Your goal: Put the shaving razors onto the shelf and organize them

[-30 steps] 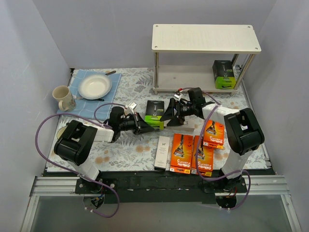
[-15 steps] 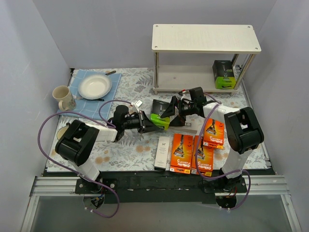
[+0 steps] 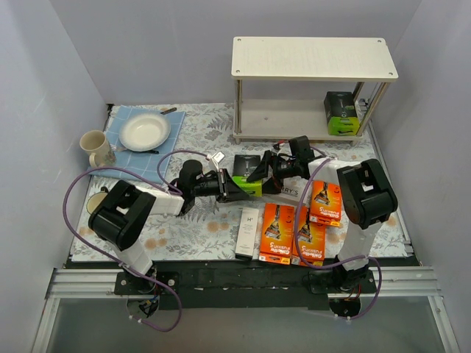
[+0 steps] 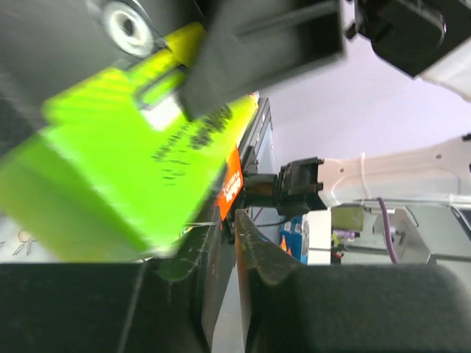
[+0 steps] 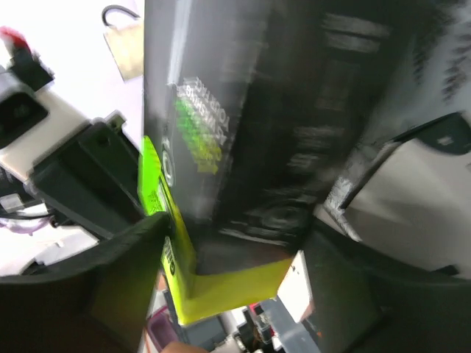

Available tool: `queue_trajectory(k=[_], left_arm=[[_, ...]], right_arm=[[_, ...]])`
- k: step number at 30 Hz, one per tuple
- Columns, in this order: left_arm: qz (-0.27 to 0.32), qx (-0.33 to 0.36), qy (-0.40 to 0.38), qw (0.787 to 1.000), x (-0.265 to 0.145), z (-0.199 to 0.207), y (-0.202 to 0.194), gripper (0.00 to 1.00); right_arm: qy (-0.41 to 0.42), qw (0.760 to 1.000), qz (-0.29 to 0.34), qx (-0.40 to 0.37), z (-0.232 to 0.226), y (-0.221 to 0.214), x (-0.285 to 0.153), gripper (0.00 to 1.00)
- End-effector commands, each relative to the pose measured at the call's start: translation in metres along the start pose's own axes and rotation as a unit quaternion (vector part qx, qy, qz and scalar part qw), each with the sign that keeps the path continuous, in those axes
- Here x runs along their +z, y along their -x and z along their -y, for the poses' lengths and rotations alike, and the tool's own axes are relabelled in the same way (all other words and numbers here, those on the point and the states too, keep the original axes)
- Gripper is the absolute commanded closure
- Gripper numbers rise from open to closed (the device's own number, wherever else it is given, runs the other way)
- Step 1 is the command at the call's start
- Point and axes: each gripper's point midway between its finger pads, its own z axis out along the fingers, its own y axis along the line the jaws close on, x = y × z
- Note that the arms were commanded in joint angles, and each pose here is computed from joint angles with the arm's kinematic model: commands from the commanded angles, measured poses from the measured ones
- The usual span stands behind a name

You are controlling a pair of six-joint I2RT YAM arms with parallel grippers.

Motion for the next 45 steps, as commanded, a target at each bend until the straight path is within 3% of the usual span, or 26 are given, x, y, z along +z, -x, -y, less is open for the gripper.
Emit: queue_trajectory(k=[1,5,8,10,15,19,31,45], left_arm=[[-0.004,0.053,-0.028,0.998,0.004,0.019,0.003,0.83],[-0.028,0.072,-0.032,0.997,0.000,0.023,0.005,0.72],[-0.063,0.080,-0.043,0.994,-0.013,0.033,0.002,0.65],[-0.067,0.125,-0.046,0.989,-0.028,0.039,0.007,0.61],[-0.040,0.195,0.030,0.979,-0.061,0.025,0.029,0.60],[-0.040,0.191,0.067,0.978,-0.070,0.011,0.036,0.59],[-0.035,0.199,0.050,0.978,-0.053,0.011,0.059,0.59],[-0.051,0.214,0.036,0.975,-0.034,0.015,0.056,0.58]], right_arm=[[0.037,0.997,0.017,-0.072,-0.023,0.017,-0.006,0.31],[0.052,0.990,0.029,-0.125,-0.025,0.018,-0.019,0.49],[0.056,0.986,0.051,-0.147,-0.034,0.025,-0.034,0.50],[0.061,0.982,0.069,-0.165,-0.043,0.030,-0.048,0.50],[0.072,0.975,0.098,-0.188,-0.058,0.045,-0.068,0.51],[0.077,0.970,0.114,-0.199,-0.069,0.064,-0.074,0.51],[0.060,0.954,0.196,-0.220,-0.060,0.175,-0.104,0.51],[0.037,0.936,0.247,-0.249,-0.039,0.240,-0.126,0.50]])
